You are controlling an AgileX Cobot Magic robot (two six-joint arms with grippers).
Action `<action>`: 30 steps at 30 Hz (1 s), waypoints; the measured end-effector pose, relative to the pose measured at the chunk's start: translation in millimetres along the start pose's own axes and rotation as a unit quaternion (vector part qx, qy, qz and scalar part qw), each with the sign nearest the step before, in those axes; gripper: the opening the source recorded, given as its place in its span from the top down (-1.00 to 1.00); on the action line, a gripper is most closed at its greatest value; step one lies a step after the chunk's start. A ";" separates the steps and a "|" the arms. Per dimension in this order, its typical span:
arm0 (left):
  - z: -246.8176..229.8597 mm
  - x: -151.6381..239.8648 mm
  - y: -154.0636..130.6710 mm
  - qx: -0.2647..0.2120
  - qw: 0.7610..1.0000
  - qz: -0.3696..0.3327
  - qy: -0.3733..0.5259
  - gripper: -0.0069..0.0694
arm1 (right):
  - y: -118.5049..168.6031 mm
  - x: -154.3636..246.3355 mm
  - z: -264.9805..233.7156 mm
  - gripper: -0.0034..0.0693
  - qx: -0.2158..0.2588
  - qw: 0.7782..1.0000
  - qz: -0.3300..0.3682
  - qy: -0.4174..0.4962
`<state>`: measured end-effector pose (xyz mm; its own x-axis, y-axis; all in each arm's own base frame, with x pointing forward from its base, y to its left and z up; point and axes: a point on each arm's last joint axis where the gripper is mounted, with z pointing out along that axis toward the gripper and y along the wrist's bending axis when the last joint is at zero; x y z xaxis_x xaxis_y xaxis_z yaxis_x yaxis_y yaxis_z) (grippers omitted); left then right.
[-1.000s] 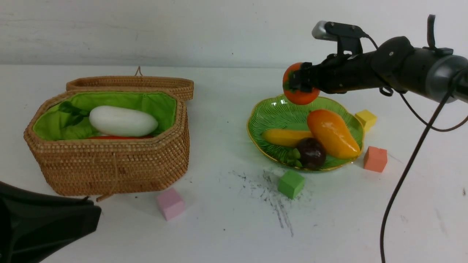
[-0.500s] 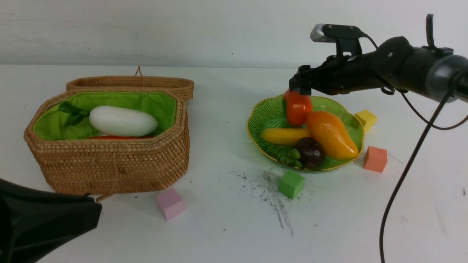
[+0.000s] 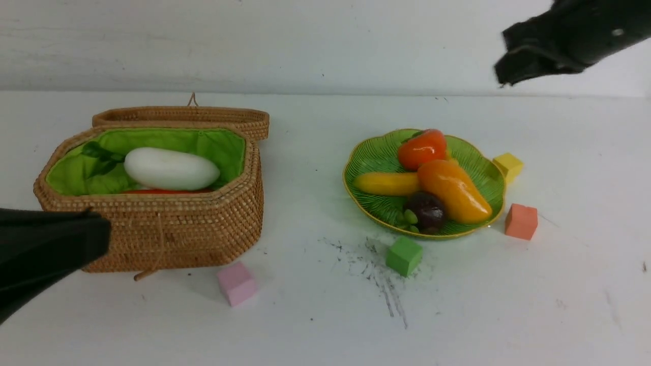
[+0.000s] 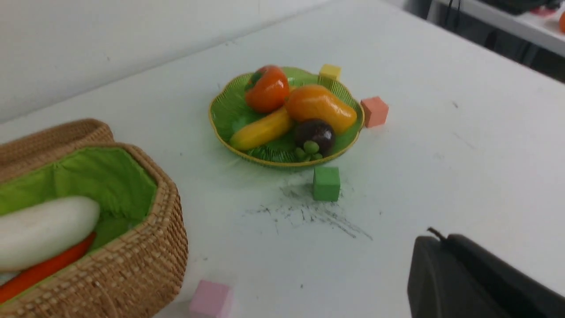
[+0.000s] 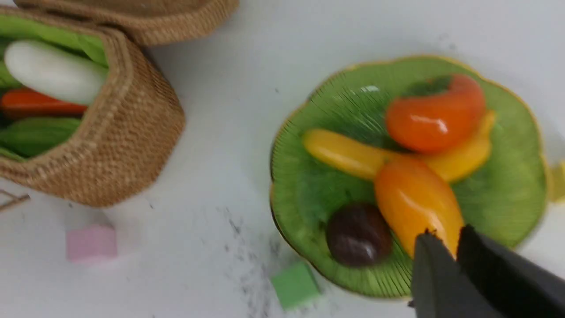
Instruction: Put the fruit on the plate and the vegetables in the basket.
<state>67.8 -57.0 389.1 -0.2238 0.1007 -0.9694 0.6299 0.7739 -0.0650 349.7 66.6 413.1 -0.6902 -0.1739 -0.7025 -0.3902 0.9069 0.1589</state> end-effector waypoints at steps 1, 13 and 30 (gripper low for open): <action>-6.1 2.8 -0.3 0.001 1.000 -0.002 -0.017 0.85 | 1.0 4.0 -11.5 0.86 0.015 1.000 0.002 0.008; -28.2 90.0 5.0 0.012 0.979 -0.075 -0.187 0.85 | 37.4 139.3 -122.9 0.87 0.096 0.993 0.073 0.009; 13.5 173.0 12.8 -0.008 0.994 -0.088 -0.071 0.85 | 54.0 306.1 -138.7 0.75 0.126 0.966 0.066 -0.215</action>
<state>47.2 -38.1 217.4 -0.2213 -0.1257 -0.9671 0.5785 0.7814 -0.2340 32.9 9.2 302.9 -0.3854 0.0760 -0.9196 -0.1185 0.9843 0.1310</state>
